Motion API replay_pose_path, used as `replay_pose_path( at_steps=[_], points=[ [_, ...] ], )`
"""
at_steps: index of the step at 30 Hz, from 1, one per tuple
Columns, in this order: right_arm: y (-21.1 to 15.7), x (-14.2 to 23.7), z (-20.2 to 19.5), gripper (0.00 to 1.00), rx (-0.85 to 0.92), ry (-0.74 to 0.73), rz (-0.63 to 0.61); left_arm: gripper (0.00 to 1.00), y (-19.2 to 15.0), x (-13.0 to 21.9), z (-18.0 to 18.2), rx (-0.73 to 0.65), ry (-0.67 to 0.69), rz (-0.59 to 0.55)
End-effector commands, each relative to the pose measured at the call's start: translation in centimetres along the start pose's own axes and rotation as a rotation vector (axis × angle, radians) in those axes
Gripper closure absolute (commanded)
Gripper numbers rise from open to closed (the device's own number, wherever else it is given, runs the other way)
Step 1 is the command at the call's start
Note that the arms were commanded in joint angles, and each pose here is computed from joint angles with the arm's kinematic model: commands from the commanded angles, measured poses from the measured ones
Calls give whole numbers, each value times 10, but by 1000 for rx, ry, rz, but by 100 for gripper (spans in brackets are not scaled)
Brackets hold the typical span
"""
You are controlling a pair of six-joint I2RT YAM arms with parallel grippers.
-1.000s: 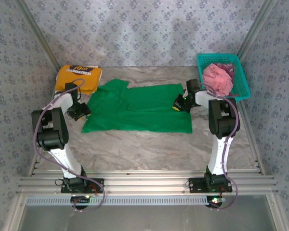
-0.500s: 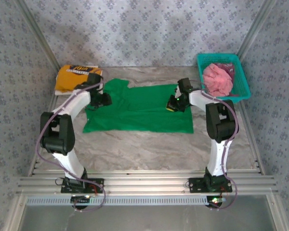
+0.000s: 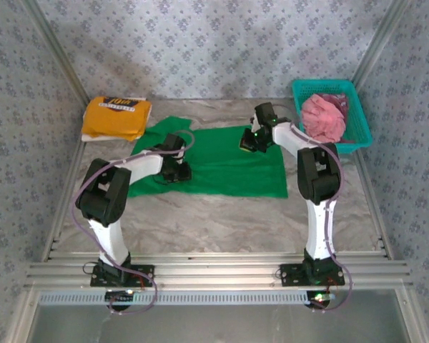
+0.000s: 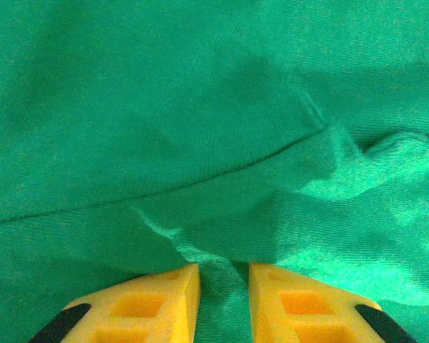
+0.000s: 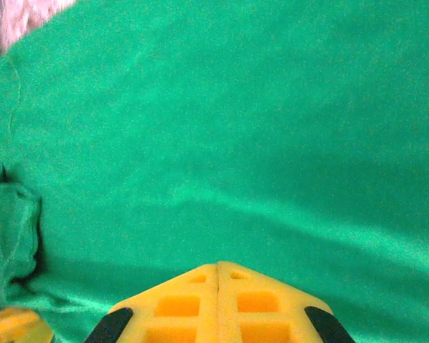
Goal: Fold and stack the t-shirts
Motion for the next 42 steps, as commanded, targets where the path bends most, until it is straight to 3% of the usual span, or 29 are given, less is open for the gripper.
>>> replay_pose_path(
  at_steps=[1, 8, 19, 24, 27, 30, 35, 38, 42],
  points=[
    [11, -20, -29, 100, -89, -66, 30, 74, -23, -20, 10, 41, 20, 42],
    [27, -29, -39, 100, -150, -76, 5, 75, -67, -25, 10, 53, 32, 124],
    [-3, -23, -74, 100, -223, -108, 21, 76, -157, -18, 19, 107, 86, 286],
    [-30, -8, -99, 100, -288, -154, 22, 76, -167, 4, 28, 91, 153, 288],
    [-43, 6, -111, 100, -320, -188, 15, 74, -144, 30, 20, 44, 148, 212],
    [-47, 18, -117, 100, -334, -187, -8, 67, -106, 66, 1, -17, 83, 68],
    [-28, 27, -102, 100, -281, -121, -50, 51, -10, 122, -4, -43, -56, -193],
    [-6, 39, -70, 100, -163, -65, -94, 49, 61, 136, 13, -72, -11, -241],
    [14, 59, -40, 97, -74, -12, -152, 46, 139, 125, 33, -96, 52, -253]
  ],
)
Point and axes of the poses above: each hand's point on the last joint's axis, 136 mm out from that joint toward the fingers, its own x axis back along the fingers, its own z axis along the line the jaws close on, y = z × x, the point moved 6 cm from there along x, back along the fingers, and after that the axes turned 11 degrees about -x, right-handed, at the moved point
